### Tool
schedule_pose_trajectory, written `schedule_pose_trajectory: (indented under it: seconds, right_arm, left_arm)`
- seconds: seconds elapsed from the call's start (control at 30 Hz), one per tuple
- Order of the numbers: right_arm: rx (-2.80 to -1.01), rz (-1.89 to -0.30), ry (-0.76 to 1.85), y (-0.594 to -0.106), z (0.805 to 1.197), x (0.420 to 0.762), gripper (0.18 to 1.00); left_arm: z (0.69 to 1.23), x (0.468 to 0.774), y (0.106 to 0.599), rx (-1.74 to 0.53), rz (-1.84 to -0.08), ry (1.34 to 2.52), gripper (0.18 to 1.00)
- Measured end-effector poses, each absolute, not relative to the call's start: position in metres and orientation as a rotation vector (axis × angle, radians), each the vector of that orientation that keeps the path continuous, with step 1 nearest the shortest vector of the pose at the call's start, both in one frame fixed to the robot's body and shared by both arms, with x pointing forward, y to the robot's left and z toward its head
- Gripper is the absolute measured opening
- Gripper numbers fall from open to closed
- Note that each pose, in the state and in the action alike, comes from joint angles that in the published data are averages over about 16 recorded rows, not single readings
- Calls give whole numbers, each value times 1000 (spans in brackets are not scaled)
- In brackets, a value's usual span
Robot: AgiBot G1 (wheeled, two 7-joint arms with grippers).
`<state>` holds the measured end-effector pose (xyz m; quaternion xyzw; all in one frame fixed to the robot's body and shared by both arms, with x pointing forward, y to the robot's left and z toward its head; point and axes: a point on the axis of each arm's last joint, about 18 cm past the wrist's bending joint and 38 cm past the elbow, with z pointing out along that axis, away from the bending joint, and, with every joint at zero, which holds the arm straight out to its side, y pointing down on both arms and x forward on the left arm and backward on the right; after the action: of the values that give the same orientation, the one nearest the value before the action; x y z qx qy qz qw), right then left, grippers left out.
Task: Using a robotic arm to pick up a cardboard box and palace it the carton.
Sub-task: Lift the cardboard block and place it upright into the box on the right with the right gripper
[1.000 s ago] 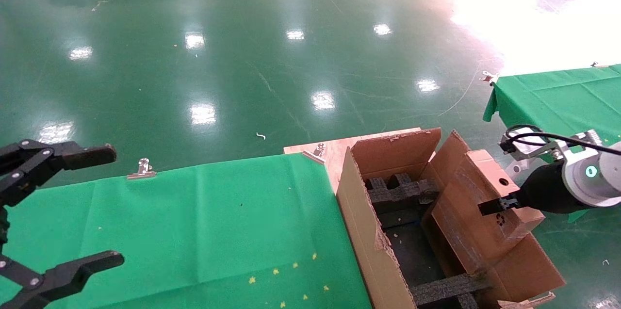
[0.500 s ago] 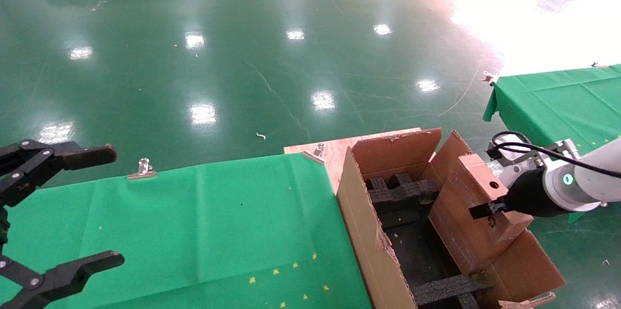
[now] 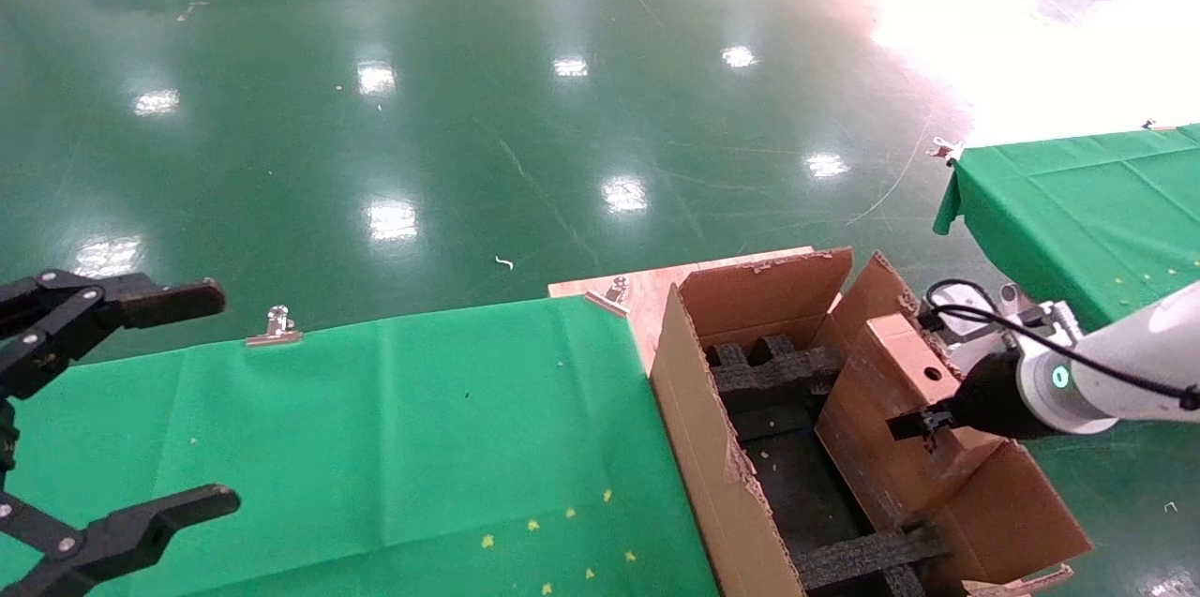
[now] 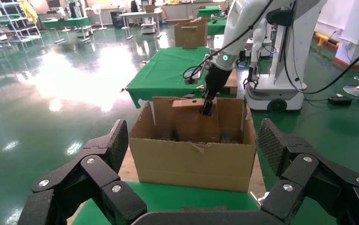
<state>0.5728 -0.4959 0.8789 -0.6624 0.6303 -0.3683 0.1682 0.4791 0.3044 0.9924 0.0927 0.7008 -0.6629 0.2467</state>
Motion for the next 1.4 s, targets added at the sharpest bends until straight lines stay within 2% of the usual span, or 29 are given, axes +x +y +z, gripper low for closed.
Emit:
schedule_pose_trajectory:
  seconds: [1.4]
  right_arm:
    - [-2013, -976, 1779, -489, 798, 599, 334]
  left_arm:
    - [992, 479, 304, 253, -1808, 1911, 1001]
